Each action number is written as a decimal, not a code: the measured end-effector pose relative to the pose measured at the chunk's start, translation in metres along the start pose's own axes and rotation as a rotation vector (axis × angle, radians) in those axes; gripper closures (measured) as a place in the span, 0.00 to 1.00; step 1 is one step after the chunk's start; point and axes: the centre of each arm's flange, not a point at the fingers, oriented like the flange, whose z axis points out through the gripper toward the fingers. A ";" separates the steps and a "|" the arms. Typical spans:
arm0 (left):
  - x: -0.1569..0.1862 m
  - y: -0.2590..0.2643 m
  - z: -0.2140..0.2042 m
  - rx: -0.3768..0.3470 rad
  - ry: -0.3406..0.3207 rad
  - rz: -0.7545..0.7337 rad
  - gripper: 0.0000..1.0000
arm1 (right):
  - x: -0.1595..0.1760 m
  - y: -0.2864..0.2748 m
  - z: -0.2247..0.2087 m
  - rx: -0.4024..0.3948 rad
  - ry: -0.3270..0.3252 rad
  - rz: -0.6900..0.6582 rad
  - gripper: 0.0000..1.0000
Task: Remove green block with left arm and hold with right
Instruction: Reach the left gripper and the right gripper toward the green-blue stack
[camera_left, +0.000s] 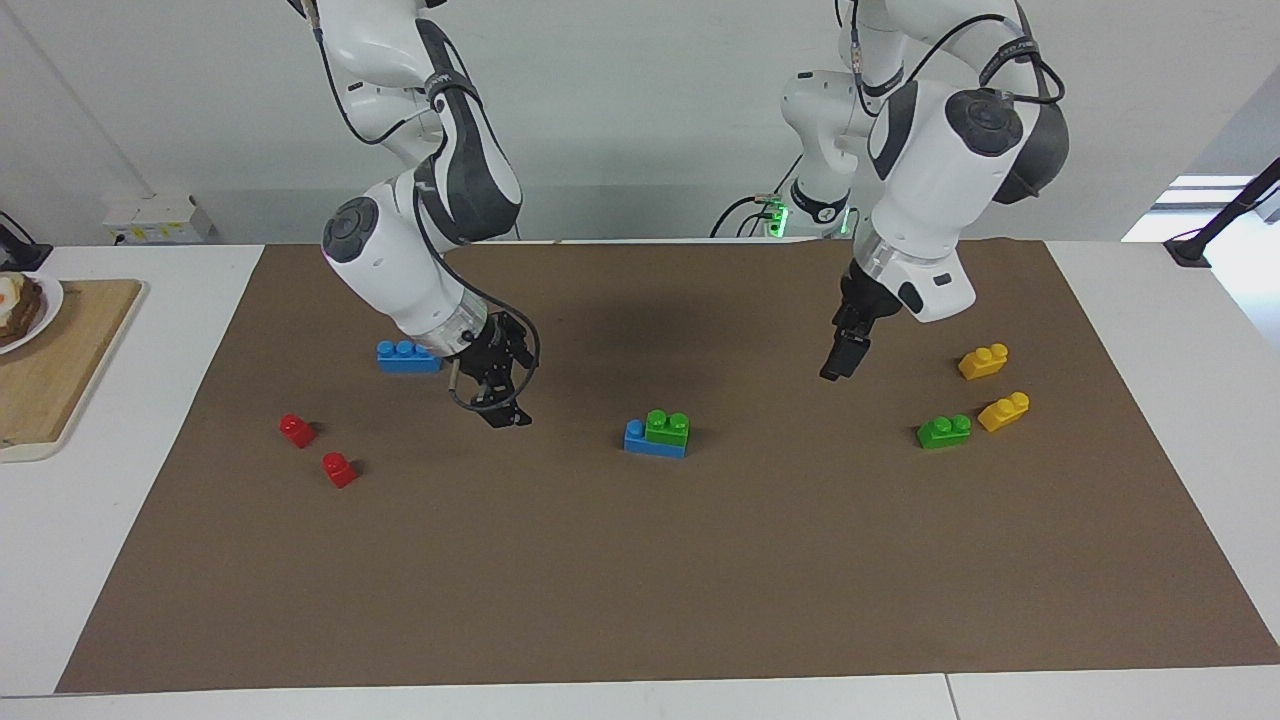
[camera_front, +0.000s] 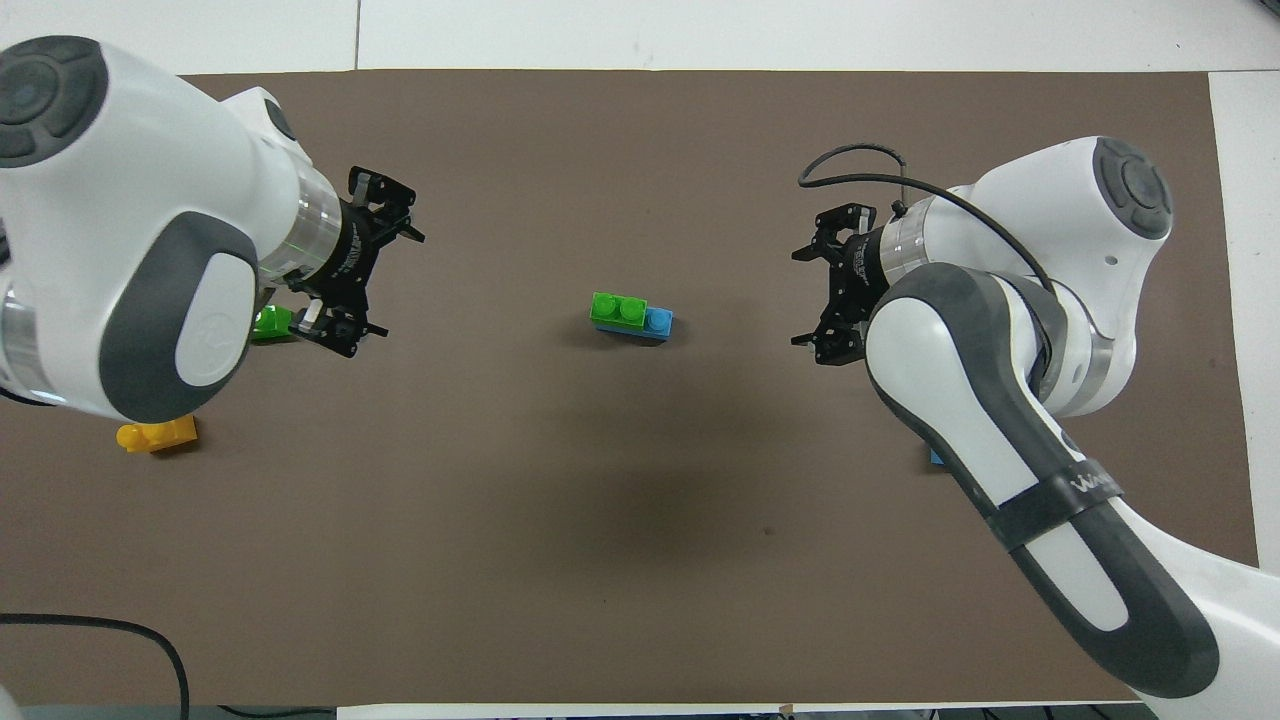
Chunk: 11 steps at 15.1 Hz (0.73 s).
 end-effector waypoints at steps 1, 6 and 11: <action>-0.014 0.004 0.007 -0.002 -0.001 -0.032 0.00 | -0.003 0.002 0.008 0.002 -0.007 0.003 0.00; -0.067 0.036 0.042 0.014 -0.008 -0.208 0.00 | -0.010 0.010 0.043 0.000 -0.024 0.020 0.00; -0.108 0.066 0.092 0.043 0.027 -0.357 0.00 | -0.017 0.011 0.070 0.010 -0.041 0.038 0.00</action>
